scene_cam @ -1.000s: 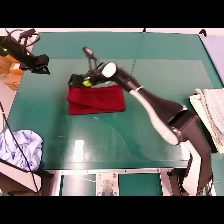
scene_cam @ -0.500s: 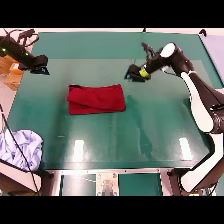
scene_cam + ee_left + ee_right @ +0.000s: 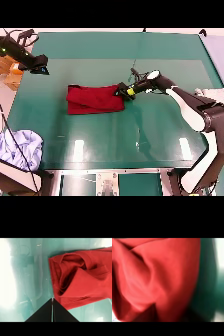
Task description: Fold the shirts.
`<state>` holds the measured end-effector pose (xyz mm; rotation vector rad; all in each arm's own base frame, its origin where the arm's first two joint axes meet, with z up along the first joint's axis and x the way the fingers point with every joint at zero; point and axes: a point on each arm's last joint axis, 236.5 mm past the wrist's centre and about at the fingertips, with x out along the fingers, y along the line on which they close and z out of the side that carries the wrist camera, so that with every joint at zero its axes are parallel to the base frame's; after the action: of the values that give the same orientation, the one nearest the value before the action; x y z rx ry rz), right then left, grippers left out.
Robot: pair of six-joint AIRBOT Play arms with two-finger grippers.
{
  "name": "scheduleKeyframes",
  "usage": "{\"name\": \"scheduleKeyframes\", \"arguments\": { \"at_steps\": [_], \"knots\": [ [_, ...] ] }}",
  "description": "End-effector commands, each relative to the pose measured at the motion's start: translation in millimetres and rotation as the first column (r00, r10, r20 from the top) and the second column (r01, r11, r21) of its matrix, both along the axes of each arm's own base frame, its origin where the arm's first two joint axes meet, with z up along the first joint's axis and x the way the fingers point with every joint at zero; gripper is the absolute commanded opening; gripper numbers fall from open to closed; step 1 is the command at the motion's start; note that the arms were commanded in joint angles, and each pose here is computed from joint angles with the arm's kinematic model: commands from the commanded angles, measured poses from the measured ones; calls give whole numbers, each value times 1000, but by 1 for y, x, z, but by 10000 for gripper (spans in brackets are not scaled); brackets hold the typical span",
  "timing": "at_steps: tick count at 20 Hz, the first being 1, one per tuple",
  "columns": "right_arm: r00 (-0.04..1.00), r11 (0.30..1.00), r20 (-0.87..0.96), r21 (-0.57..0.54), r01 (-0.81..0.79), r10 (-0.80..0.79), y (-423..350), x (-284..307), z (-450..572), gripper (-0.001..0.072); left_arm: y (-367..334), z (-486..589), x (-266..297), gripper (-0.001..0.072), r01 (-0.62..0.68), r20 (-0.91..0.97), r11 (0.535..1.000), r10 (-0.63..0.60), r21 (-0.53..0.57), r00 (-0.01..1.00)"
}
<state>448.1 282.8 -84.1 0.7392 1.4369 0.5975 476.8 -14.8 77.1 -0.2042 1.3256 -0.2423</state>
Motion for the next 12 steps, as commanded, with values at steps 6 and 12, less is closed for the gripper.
{"name": "scheduleKeyframes", "arguments": {
  "at_steps": [6, 12],
  "knots": [
    [942, 984, 315, 168, 64, -115, -39, 68, 179, 15, 0, 0, -1, 21, 0, -3, 1000, 0, -1, 1000],
    [764, 913, 501, 195, 358, -407, -253, 88, 334, 15, -1, -1, -5, 21, 4, -20, 1000, -4, -2, 1000]
  ]
}}
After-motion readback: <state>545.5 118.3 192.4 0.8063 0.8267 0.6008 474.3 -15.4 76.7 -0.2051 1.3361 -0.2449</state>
